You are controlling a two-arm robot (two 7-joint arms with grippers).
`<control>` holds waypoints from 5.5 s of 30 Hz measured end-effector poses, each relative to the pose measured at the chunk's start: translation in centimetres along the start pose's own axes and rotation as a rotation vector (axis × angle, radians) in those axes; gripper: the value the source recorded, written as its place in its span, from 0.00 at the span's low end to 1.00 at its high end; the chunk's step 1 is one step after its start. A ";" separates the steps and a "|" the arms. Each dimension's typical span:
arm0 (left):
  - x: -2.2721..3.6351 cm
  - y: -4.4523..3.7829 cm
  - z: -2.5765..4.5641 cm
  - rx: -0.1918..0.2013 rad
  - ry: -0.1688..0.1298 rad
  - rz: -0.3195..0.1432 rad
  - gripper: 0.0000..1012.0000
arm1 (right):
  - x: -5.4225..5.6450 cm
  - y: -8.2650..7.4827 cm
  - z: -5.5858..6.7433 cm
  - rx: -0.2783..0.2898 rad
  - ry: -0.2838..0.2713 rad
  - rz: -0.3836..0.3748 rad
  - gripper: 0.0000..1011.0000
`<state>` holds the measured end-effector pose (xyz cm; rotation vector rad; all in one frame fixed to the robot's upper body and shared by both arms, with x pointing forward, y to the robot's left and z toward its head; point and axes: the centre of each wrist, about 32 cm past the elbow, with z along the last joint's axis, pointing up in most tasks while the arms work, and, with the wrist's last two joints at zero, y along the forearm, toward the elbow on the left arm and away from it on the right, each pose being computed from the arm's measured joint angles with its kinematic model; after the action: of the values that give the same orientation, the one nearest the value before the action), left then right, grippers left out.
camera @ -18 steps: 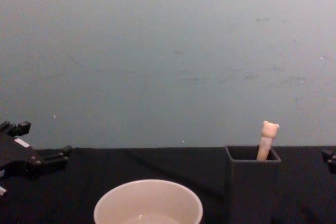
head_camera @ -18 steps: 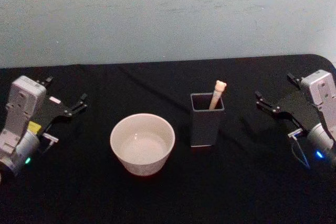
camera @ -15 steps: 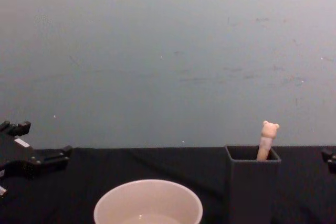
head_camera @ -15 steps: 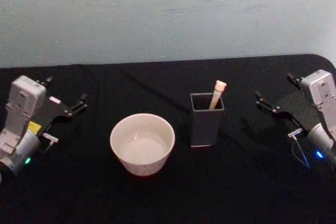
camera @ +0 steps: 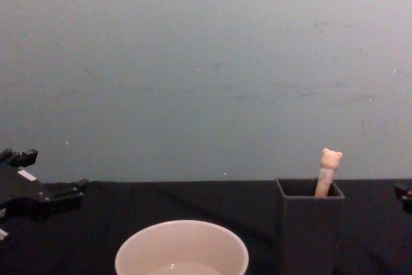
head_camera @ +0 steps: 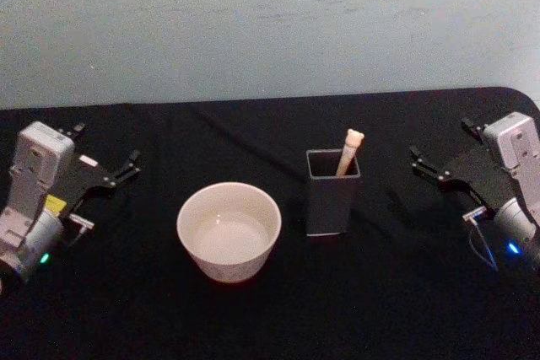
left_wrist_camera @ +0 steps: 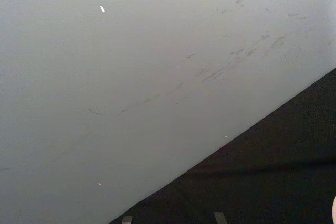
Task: Pick up the stirring spoon with one hand, stir inside the cup, then place it back in its original position.
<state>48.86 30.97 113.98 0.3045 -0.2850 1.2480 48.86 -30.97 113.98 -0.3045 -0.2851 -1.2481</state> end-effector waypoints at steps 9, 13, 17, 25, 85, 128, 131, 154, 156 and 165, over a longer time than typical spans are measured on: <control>0.00 0.00 0.00 0.000 0.000 0.000 0.99 | 0.0 0.0 0.0 0.000 0.000 0.000 0.99; 0.00 0.00 0.00 0.000 0.000 0.000 0.99 | 0.0 0.0 0.0 0.000 0.000 0.000 0.99; 0.00 0.00 0.00 0.000 0.000 0.000 0.99 | 0.0 0.0 0.0 0.000 0.000 0.000 0.99; 0.00 0.00 0.00 0.000 0.000 0.000 0.99 | 0.0 0.0 0.0 0.000 0.000 0.000 0.99; 0.00 0.00 0.00 0.000 0.000 0.000 0.99 | 3.2 3.9 1.1 0.147 0.392 0.598 0.99; 0.00 0.00 0.00 0.000 0.000 0.000 0.99 | 1.9 6.1 1.3 0.160 0.396 0.636 0.91; 0.00 0.00 0.00 0.000 0.000 0.000 0.99 | 1.9 6.1 1.3 0.160 0.396 0.635 0.83; 0.00 0.00 0.00 0.000 0.000 0.000 0.99 | 1.9 6.1 1.3 0.161 0.397 0.635 0.21; 0.00 0.00 0.00 0.000 0.000 0.000 0.99 | 1.9 6.1 1.3 0.161 0.397 0.635 0.21; 0.00 0.00 0.00 0.000 0.000 0.000 0.99 | 1.9 6.1 1.3 0.162 0.397 0.634 0.21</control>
<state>48.86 30.97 113.98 0.3044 -0.2850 1.2480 55.16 -30.36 115.48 0.0050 0.0578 -0.6306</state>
